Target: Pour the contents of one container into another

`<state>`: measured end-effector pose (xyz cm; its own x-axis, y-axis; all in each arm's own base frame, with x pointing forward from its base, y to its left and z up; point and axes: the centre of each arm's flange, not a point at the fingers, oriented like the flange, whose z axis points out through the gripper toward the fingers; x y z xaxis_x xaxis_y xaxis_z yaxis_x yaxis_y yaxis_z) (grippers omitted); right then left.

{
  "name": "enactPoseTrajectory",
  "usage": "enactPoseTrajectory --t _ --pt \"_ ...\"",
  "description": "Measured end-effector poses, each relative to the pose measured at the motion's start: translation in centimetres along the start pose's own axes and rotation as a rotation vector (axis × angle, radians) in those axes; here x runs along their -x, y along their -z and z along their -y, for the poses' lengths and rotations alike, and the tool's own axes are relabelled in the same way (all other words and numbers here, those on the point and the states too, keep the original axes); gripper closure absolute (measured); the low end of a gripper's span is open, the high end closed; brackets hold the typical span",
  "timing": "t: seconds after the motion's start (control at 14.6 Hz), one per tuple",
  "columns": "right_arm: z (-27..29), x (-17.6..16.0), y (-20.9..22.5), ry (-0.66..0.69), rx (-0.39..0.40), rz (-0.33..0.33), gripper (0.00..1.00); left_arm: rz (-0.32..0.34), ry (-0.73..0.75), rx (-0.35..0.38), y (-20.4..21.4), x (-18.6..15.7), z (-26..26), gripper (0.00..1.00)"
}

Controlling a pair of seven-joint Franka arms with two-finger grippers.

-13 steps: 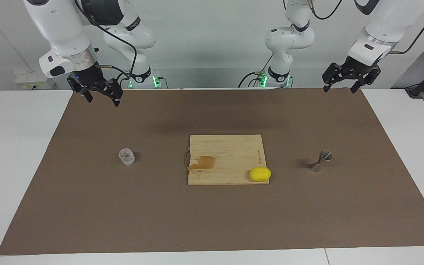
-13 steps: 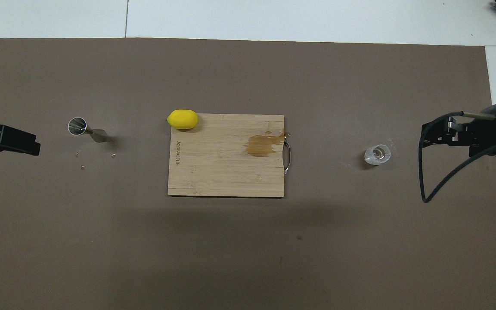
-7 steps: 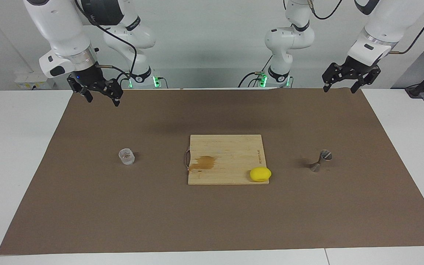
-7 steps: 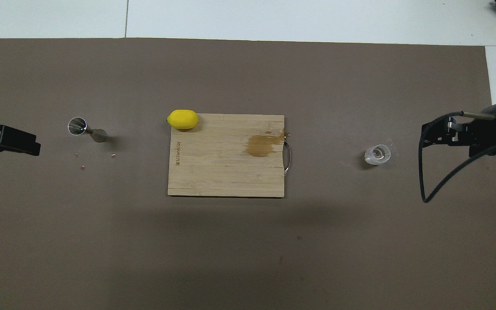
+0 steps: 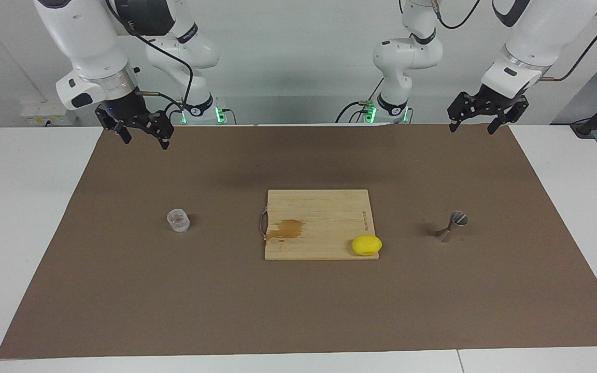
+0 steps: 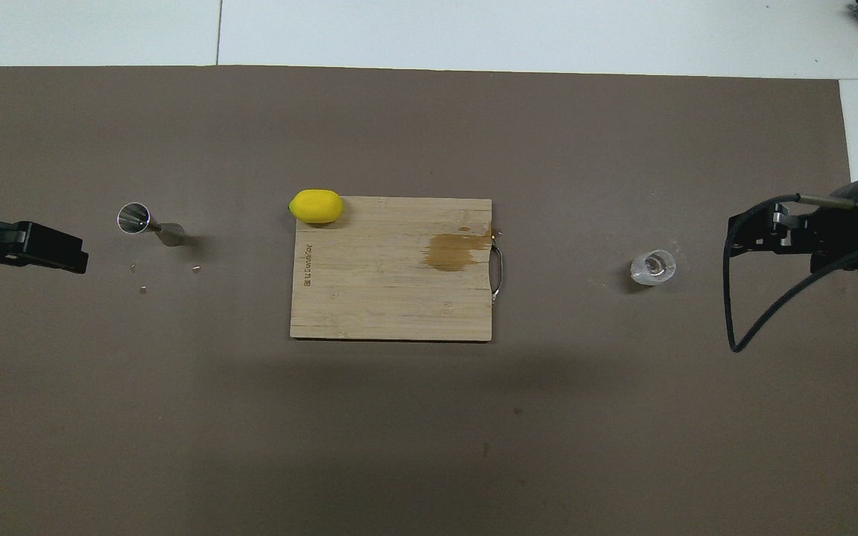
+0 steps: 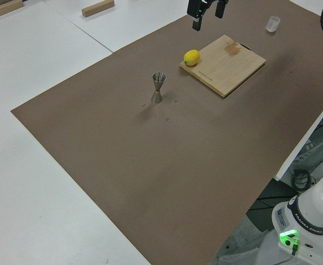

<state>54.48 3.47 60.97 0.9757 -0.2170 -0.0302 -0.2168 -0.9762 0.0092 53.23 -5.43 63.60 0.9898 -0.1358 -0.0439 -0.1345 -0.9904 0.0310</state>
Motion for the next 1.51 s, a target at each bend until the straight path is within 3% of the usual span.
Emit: enactPoseTrajectory --t 0.21,0.34,0.69,0.96,1.37,1.51 --pt "0.0 0.0 0.0 0.0 0.0 0.001 0.0 0.007 -0.001 0.005 -0.9 -0.3 -0.1 0.0" --pt "0.0 0.0 0.0 0.0 0.0 0.001 0.0 0.045 0.034 0.053 -2.6 -1.0 1.0 0.0" --pt "0.0 0.0 0.0 -0.001 0.0 0.001 0.0 0.161 0.271 0.161 -9.4 -3.5 9.6 0.0" --pt "0.2 0.1 0.0 0.004 0.0 0.0 0.0 0.209 0.563 0.267 -12.2 -4.1 13.8 0.0" --pt "0.0 0.0 0.0 0.0 0.0 0.0 0.0 0.285 1.283 0.551 -16.7 -5.4 19.0 0.0" --pt "0.0 0.0 0.0 0.0 0.0 0.0 0.0 0.308 1.435 0.624 -18.6 -5.3 20.4 0.0"
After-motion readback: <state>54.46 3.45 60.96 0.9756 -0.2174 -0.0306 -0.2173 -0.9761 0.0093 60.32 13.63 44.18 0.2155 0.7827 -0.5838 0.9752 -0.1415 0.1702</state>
